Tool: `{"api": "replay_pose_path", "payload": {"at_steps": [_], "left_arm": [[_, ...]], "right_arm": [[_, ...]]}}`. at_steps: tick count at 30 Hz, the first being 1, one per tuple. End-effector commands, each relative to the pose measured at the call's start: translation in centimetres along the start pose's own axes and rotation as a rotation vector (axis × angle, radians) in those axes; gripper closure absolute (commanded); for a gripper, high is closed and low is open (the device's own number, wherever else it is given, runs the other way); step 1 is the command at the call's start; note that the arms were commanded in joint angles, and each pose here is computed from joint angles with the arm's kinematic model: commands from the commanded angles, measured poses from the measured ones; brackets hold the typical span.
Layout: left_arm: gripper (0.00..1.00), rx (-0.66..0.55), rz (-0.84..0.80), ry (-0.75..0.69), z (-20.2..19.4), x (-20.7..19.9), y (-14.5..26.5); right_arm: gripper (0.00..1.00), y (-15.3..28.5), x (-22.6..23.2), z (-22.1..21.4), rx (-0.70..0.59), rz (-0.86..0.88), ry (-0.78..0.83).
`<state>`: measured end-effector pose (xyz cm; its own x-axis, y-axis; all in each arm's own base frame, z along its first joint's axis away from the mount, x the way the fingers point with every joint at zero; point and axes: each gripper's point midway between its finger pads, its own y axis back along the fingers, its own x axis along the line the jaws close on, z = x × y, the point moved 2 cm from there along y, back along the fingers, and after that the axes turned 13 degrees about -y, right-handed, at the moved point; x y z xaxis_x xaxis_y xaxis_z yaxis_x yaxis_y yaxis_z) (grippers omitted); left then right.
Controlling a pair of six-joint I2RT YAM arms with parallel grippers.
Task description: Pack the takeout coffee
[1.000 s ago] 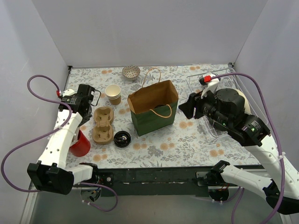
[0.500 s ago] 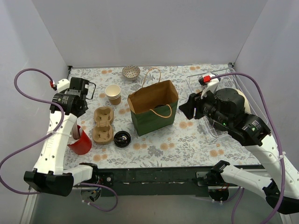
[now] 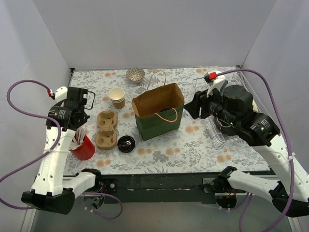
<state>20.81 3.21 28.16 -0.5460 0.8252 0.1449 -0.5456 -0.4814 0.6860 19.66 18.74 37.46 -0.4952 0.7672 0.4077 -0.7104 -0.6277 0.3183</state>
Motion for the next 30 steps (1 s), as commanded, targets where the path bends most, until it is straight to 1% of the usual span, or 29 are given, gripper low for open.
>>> {"api": "replay_pose_path", "payload": {"at_steps": [1, 7, 8, 11, 12, 13, 15, 17, 18, 22, 26, 30], "left_arm": [[1.0, 0.027, -0.002, 0.004, -1.0, 0.4, 0.3], [1.0, -0.003, -0.006, 0.0, 0.3, 0.5, 0.8], [0.96, 0.003, -0.012, -0.002, 0.3, 0.4, 0.8], [0.79, 0.028, -0.053, -0.01, -0.2, -0.3, 0.9], [0.72, 0.031, -0.07, -0.004, -0.4, -0.4, 1.1], [0.69, 0.036, -0.084, 0.002, -0.6, -0.5, 1.2], [0.66, 0.043, -0.086, 0.016, -1.2, -0.3, 1.2], [0.64, 0.036, -0.054, 0.037, -1.4, 0.0, 0.9], [0.63, 0.014, -0.009, 0.04, -1.0, 0.7, 0.6], [0.62, -0.019, 0.098, 0.032, 0.0, 1.4, -0.4], [0.63, 0.004, 0.1, 0.032, -0.7, 0.8, -1.4], [0.65, 0.007, 0.059, 0.052, -0.6, -0.3, -1.8]], "right_arm": [[0.43, 0.9, 1.0, 2.0, -0.057, 0.031, -0.005], [0.44, 0.9, 1.0, 1.7, -0.049, 0.033, -0.02], [0.44, 0.9, 1.0, 1.8, -0.05, 0.034, -0.019], [0.44, 0.7, 0.9, 1.6, -0.048, 0.033, -0.018], [0.44, 0.8, 1.0, 1.6, -0.048, 0.036, -0.02], [0.44, 0.7, 1.0, 1.5, -0.046, 0.037, -0.02], [0.44, 0.7, 1.0, 1.4, -0.045, 0.042, -0.02], [0.44, 0.6, 0.9, 1.3, -0.046, 0.042, -0.02], [0.44, 0.6, 0.9, 1.1, -0.043, 0.042, -0.02], [0.44, 0.8, 0.9, 1.1, -0.046, 0.044, -0.017], [0.44, 1.0, 0.8, 1.2, -0.045, 0.039, 0.0], [0.44, 1.2, 0.6, 1.3, -0.049, 0.031, 0.008]]}}
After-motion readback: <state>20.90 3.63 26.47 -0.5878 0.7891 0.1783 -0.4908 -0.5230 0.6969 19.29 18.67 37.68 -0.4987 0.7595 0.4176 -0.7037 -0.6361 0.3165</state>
